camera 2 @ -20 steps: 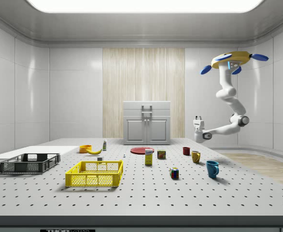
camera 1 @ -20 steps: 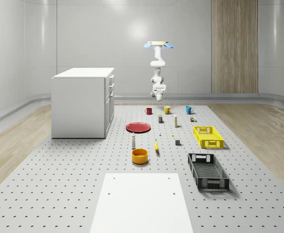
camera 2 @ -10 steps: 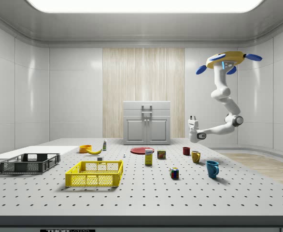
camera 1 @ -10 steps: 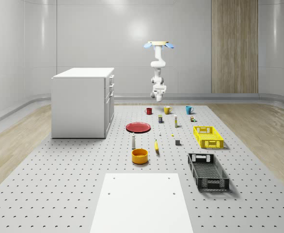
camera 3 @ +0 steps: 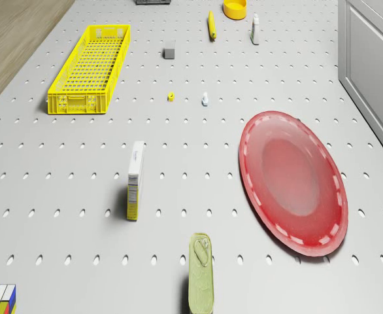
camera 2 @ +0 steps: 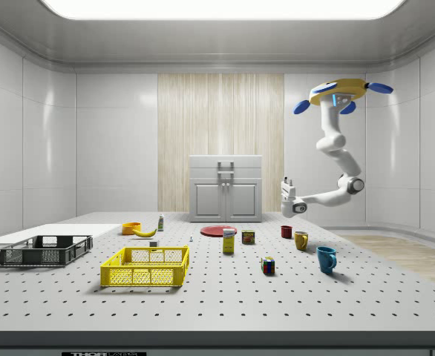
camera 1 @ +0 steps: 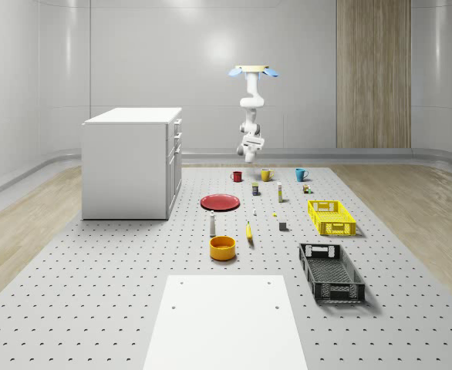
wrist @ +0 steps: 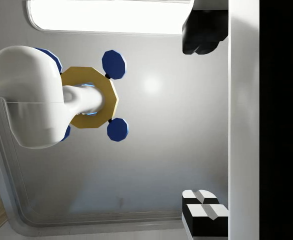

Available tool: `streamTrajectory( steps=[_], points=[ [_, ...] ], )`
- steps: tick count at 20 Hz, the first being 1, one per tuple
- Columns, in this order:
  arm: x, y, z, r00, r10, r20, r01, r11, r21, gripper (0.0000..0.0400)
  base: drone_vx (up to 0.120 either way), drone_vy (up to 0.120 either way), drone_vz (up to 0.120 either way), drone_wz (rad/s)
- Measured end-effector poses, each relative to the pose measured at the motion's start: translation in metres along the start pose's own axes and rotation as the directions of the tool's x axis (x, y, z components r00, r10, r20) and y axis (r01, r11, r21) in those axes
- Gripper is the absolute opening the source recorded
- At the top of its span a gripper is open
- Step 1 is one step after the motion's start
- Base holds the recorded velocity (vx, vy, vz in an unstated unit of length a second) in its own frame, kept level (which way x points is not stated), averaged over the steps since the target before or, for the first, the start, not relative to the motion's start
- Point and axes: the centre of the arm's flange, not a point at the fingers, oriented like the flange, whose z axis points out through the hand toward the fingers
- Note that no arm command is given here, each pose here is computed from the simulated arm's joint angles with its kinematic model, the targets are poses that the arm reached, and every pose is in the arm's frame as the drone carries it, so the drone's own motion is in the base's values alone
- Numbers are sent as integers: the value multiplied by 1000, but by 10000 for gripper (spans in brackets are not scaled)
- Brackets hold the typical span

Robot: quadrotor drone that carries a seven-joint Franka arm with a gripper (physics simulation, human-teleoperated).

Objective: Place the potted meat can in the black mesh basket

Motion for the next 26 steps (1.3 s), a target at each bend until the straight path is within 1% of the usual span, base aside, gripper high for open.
streamTrajectory(
  steps=[2,4,7,9,11,12,13,14,15,17,19,22,26],
  points=[
    [-7,-7,1,997,-4,-72,-1,998,-70,400,120,0,0,0],
    [-17,-16,3,985,-19,-169,-10,986,-166,400,120,0,0,0],
    [-37,-36,15,928,-82,-364,-61,930,-363,400,120,0,0,0],
    [-52,-50,32,842,-171,-511,-142,845,-516,400,120,0,0,0],
    [-65,-62,59,709,-308,-635,-271,712,-648,400,120,0,0,0],
    [-69,-66,75,628,-390,-674,-351,631,-692,400,120,0,0,0],
    [-71,-68,92,542,-476,-693,-436,545,-716,400,120,0,0,0],
    [-71,-68,109,458,-560,-690,-522,460,-719,400,120,0,0,0],
    [-70,-66,124,379,-639,-669,-602,379,-703,400,120,0,-40,0],
    [-62,-58,150,248,-768,-590,-735,247,-632,400,120,0,-120,0],
    [-53,-48,168,160,-855,-493,-826,157,-541,400,120,0,-120,0],
    [-42,-36,183,86,-927,-365,-903,82,-421,400,120,0,-120,0],
    [-32,-25,191,44,-966,-256,-947,41,-319,400,120,0,-120,0]
  ],
)
